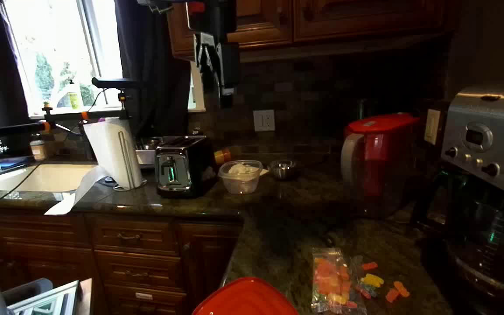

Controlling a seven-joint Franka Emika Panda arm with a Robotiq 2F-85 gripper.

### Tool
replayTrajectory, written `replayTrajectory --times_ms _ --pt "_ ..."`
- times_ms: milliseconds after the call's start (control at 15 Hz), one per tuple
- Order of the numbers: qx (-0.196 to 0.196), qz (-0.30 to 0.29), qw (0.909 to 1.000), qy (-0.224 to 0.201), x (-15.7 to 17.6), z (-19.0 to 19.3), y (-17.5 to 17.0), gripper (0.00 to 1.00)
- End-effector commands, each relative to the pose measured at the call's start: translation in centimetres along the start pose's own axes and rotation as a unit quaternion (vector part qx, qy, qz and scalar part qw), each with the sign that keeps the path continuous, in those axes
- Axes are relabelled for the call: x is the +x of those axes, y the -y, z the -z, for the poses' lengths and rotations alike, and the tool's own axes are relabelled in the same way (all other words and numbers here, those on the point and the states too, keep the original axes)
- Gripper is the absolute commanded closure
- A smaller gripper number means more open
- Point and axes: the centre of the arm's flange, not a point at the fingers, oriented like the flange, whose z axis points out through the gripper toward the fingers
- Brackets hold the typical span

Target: Push the lever on the toaster downwards.

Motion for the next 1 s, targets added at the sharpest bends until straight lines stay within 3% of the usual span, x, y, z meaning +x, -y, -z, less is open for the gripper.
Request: replayTrajectory --times_ms 0,400,533,933 --pt "0.0 0.0 1.0 0.0 0.0 0.0 0.0 0.0" --pt "0.0 0.0 1.0 0.0 0.0 0.0 0.0 0.0" --pt "-0.008 0.008 0.9997 0.021 0.2 -0.8 0.7 0.0" --pt "0.059 0.09 0.9918 0.069 -0.8 -7.2 8.4 0.0"
